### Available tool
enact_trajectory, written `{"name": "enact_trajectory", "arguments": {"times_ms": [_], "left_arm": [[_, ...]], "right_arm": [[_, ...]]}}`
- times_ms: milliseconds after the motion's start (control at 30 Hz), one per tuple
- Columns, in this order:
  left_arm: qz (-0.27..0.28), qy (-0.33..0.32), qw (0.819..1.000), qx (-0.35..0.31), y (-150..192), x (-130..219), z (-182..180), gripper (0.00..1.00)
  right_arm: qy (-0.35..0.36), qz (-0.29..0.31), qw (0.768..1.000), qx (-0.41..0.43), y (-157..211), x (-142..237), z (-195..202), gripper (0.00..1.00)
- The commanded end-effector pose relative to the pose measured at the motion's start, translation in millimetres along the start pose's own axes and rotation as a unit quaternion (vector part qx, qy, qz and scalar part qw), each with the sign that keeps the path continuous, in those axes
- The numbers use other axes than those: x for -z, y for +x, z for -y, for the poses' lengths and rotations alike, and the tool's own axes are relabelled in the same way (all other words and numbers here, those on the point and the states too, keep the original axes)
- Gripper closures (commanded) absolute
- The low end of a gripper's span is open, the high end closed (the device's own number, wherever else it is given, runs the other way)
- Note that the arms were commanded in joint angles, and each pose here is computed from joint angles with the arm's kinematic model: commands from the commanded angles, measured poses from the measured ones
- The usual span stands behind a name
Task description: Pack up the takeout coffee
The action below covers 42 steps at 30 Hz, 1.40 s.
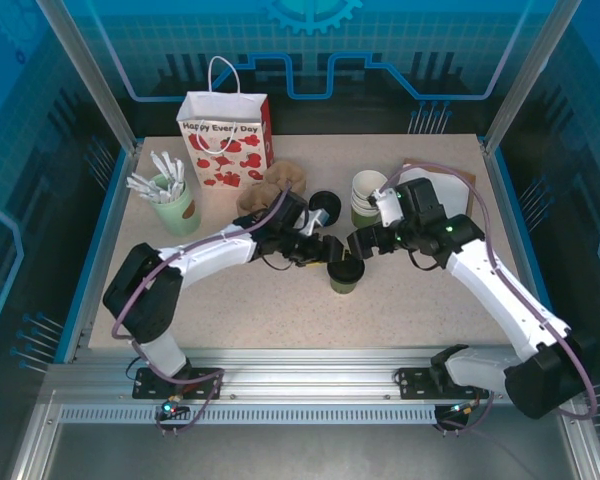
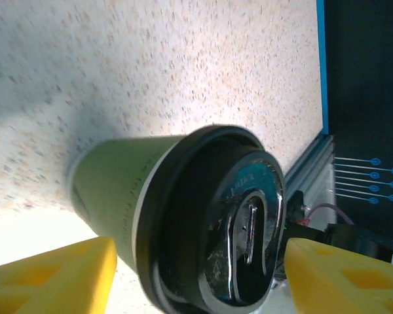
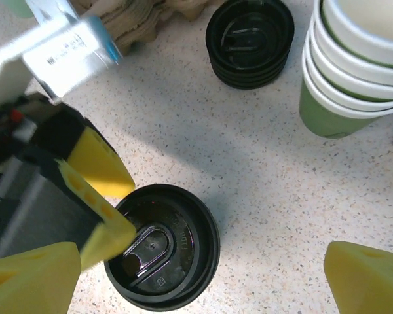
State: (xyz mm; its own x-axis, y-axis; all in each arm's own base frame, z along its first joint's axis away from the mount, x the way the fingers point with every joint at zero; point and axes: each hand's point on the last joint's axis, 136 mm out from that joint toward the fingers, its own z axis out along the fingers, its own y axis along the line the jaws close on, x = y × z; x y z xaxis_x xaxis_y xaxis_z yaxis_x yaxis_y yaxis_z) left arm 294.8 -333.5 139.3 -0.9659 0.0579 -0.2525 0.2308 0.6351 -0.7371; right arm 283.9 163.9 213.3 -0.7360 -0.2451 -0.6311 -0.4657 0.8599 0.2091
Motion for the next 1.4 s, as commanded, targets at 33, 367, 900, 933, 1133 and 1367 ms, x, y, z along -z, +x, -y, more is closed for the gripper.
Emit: {"name": "enact_trajectory", "arguments": {"times_ms": [33, 367, 900, 933, 1133, 1367], "left_arm": [[0.092, -0.074, 0.990, -0.077, -39.6, 71.0, -8.4, 0.27], [0.140, -0.273, 0.931, -0.197, -119.2, 146.0, -88.1, 0.26], [0.024, -0.323, 0.914, -0.244, -174.7, 111.5, -144.3, 0.39], [0.019, -0.323, 0.914, -0.244, -175.5, 108.6, -146.3, 0.40], [-0.002, -0.335, 0.911, -0.239, -178.0, 102.8, -158.9, 0.44], [-0.017, -0.337, 0.911, -0.235, -176.8, 97.5, -167.0, 0.48]], "right_arm": [[-0.007, 0.053, 0.999, 0.005, -14.8, 18.4, -6.8, 0.04], [-0.029, 0.052, 0.997, 0.050, -28.8, 10.5, -31.0, 0.04], [-0.039, 0.022, 0.997, 0.060, -19.5, -5.4, -42.7, 0.04], [-0.039, 0.021, 0.997, 0.061, -19.0, -6.1, -43.2, 0.04], [-0.040, 0.010, 0.997, 0.063, -15.5, -9.9, -45.4, 0.04], [-0.042, 0.000, 0.997, 0.068, -12.8, -14.2, -50.7, 0.04]]}}
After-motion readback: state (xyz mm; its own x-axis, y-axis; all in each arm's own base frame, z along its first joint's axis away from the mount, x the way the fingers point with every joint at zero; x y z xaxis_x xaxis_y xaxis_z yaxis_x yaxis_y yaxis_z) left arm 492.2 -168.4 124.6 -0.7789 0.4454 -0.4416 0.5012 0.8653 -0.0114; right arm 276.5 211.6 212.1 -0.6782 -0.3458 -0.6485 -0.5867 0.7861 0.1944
